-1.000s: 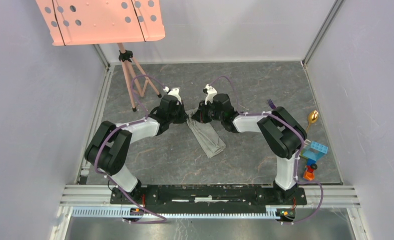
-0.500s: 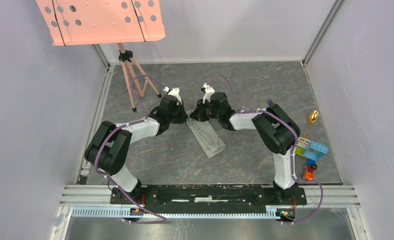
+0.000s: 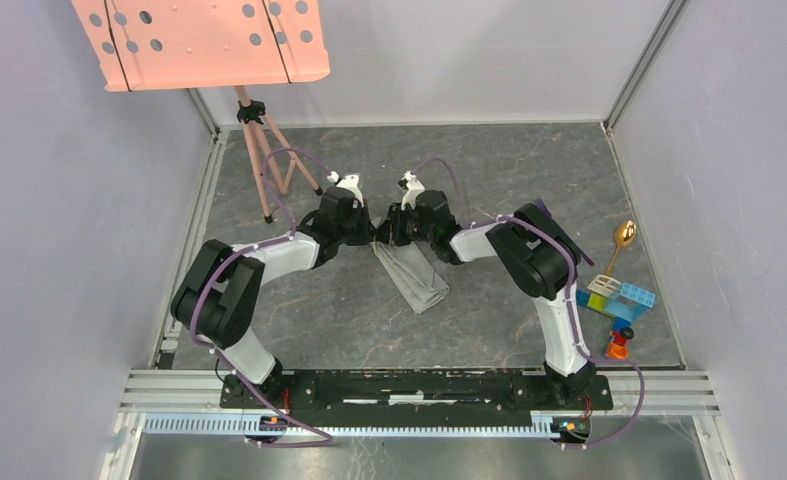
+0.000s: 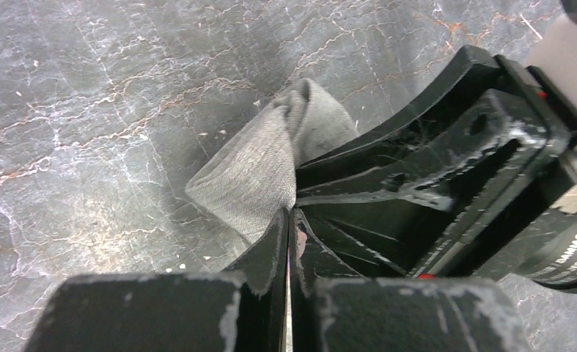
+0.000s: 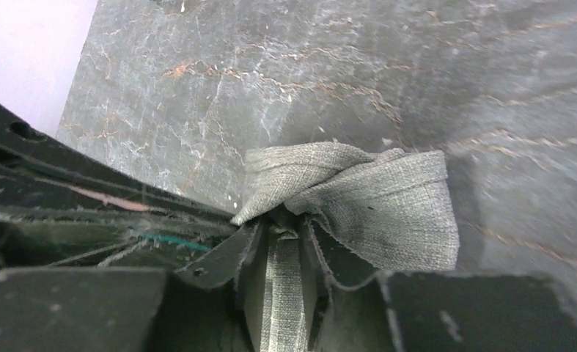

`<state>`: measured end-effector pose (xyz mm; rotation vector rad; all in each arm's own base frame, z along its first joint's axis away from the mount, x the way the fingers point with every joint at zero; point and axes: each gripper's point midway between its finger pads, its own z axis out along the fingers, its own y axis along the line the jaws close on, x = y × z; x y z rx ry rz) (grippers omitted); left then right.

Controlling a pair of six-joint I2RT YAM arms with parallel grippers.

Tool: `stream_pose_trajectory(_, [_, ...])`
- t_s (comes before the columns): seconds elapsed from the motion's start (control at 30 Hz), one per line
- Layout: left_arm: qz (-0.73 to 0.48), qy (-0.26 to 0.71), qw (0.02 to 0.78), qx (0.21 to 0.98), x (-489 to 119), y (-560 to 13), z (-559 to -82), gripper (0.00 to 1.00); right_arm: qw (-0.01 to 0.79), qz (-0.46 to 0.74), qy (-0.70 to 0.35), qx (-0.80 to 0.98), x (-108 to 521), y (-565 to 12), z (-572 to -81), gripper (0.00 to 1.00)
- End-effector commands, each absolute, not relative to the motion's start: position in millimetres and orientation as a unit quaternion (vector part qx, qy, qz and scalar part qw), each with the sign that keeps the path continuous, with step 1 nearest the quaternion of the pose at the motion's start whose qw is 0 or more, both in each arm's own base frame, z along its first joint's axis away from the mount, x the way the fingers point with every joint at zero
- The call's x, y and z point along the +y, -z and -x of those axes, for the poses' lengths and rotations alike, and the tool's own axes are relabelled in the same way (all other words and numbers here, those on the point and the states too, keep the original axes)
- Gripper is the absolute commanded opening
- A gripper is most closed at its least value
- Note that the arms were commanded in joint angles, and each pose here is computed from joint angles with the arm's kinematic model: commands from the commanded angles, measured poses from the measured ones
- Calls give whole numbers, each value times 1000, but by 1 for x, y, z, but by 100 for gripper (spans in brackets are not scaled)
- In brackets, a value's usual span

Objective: Fold the napkin into a case and place the utensils inside
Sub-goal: Grasp the top corner of the smaller rectangle folded napkin from the folded napkin.

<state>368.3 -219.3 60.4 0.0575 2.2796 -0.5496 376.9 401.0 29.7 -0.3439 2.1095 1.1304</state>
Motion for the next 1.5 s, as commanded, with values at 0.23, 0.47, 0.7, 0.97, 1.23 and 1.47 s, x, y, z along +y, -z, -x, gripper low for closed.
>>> stream_pose_trajectory(0.23, [-16, 235, 399, 886, -231, -69, -379, 2, 378, 183, -430, 799, 357, -88, -360, 45])
stream_pose_trajectory(0.47, [-17, 235, 401, 886, -231, -72, -379, 2, 385, 168, -427, 801, 355, -80, -383, 49])
stream_pose_trajectory(0.7, [-18, 238, 405, 883, -232, -78, -382, 2, 388, 170, -402, 811, 363, -66, -405, 48])
stream_pose_trajectory(0.97, [-16, 244, 402, 883, -236, -77, -384, 2, 411, 185, -282, 847, 361, -42, -410, 49])
stream_pose_trajectory(1.23, [-13, 243, 399, 884, -235, -74, -383, 2, 435, 188, -192, 860, 359, -37, -415, 45])
stream_pose_trajectory(1.47, [-12, 234, 404, 884, -231, -74, -382, 2, 449, 197, -197, 849, 366, -60, -413, 17])
